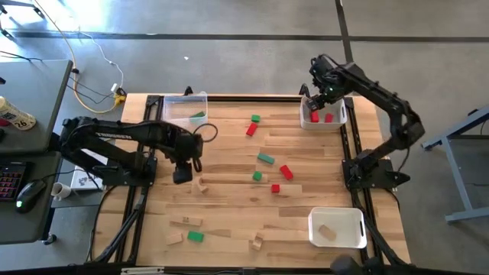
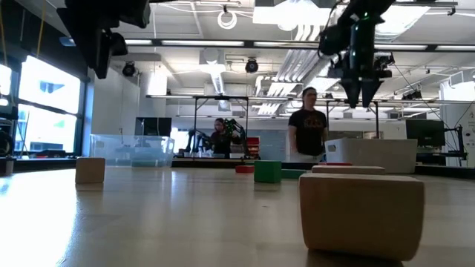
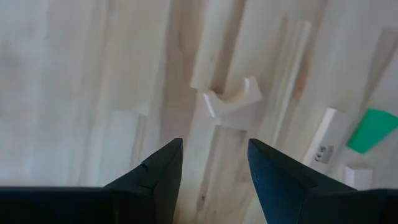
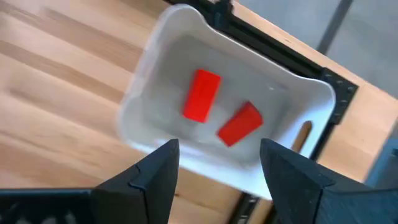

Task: Sort & place blocks by color
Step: Put the brown block into the white bin

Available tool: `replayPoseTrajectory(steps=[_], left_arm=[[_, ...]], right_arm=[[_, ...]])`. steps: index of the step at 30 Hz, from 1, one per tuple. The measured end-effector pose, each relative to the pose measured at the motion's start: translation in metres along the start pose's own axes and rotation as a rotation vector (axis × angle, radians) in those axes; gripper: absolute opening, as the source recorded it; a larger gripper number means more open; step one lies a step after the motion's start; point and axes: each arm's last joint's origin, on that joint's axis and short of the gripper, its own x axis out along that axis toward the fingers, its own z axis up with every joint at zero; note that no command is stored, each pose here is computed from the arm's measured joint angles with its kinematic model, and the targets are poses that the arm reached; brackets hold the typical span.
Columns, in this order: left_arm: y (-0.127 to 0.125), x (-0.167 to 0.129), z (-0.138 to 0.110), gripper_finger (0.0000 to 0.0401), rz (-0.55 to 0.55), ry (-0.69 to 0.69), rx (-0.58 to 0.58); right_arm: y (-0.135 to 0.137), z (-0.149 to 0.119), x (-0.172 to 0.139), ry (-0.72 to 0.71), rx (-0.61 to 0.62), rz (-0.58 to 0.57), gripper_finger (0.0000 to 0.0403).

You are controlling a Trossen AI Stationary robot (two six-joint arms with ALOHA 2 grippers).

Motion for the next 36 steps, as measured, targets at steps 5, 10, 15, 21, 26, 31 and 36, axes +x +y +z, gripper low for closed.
replayPoseTrajectory(steps=[5,10,15,21,26,31,36], left_arm=[[-0.021,0.006,-0.009,0.0170,-0.021,0.026,0.029],[-0.044,0.023,-0.027,0.0170,-0.040,0.083,0.081],[-0.069,0.033,-0.042,0.0170,-0.095,0.074,0.137],[-0.093,0.034,-0.056,0.0170,-0.080,0.031,0.171],[-0.108,0.037,-0.065,0.0170,-0.060,-0.001,0.182],[-0.125,0.052,-0.067,0.0170,-0.049,0.021,0.218],[-0.140,0.078,-0.065,0.0170,-0.020,0.090,0.257]], right_arm=[[0.013,-0.018,-0.029,-0.088,0.037,0.076,0.0211],[0.029,-0.036,-0.050,-0.150,0.031,0.133,0.0211],[0.048,-0.051,-0.062,-0.171,0.013,0.186,0.0211],[0.071,-0.065,-0.069,-0.164,-0.034,0.230,0.0211],[0.086,-0.076,-0.073,-0.162,-0.066,0.256,0.0211],[0.098,-0.088,-0.078,-0.157,-0.103,0.283,0.0211],[0.107,-0.097,-0.081,-0.156,-0.139,0.302,0.0211]])
